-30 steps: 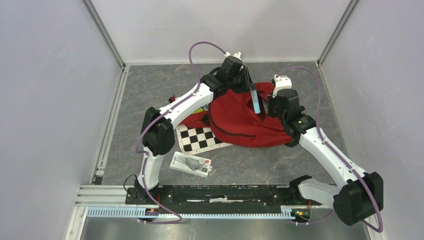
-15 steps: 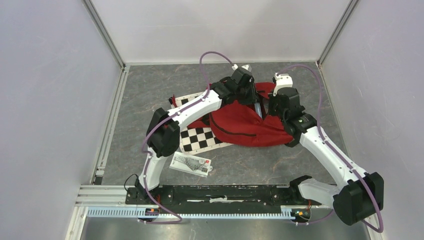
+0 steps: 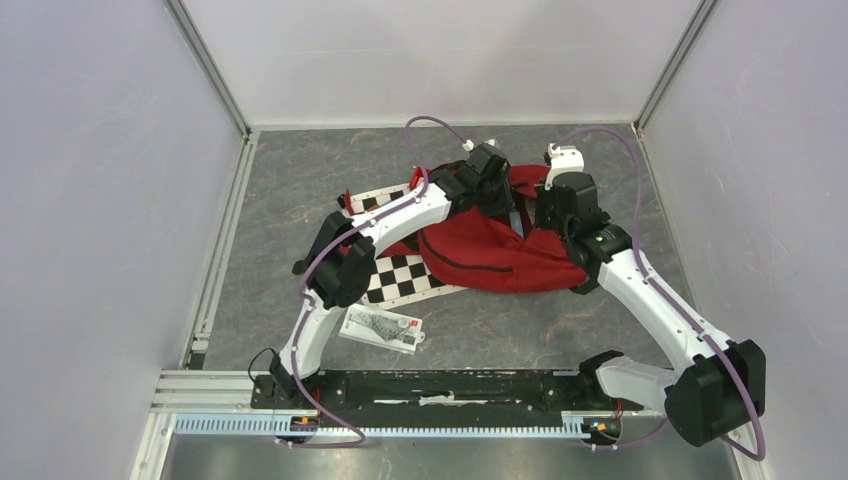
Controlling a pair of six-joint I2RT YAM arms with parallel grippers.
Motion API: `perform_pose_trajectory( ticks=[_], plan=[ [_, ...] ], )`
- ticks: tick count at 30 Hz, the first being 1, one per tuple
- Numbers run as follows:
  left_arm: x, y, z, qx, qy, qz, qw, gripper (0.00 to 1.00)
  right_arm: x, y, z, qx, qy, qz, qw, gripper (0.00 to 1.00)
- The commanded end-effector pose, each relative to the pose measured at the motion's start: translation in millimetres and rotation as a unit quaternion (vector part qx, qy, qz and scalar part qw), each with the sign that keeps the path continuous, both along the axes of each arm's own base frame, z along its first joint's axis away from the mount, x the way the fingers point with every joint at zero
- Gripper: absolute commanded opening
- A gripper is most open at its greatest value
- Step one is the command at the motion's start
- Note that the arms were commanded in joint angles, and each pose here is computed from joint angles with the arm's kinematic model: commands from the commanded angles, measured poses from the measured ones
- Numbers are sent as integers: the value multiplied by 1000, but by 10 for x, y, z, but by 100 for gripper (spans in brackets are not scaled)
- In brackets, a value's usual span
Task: Pack the student bag
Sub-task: Place the stationery in the student bag.
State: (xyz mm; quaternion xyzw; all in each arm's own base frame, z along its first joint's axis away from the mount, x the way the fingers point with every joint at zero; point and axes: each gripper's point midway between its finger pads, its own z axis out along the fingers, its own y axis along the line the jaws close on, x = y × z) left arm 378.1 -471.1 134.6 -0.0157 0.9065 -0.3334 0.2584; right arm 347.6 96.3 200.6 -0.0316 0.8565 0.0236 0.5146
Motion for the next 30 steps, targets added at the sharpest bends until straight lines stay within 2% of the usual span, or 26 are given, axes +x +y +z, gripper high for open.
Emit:
perform_pose_trajectory(
  ticks=[1, 5, 9, 11, 18, 21, 26, 30],
  plan=[
    [-103, -51, 56, -3, 8, -11, 1000, 34, 161, 3, 568, 29, -83, -15, 996, 6],
    [-126, -42, 123, -8, -1, -21, 1000, 51, 157, -6, 583, 29, -86, -16, 996, 6],
    [-154, 17, 212, -5, -18, -24, 1000, 61, 150, -10, 583, 27, -86, -15, 996, 6],
    [-116, 102, 314, 3, -46, -15, 999, 70, 149, -15, 583, 26, -86, -16, 996, 6],
    [-42, 454, 943, 8, -170, 8, 985, 88, 139, -32, 602, 19, -89, -15, 996, 6],
    [-111, 628, 1147, 9, -193, 16, 981, 93, 136, -36, 597, 18, -89, -15, 996, 6],
    [-334, 1105, 1248, 43, -197, 45, 978, 99, 127, -3, 513, 18, -79, -5, 997, 6],
    [-553, 1658, 1002, 78, -168, 83, 979, 100, 73, 37, 351, 18, -61, 11, 998, 6]
  ],
)
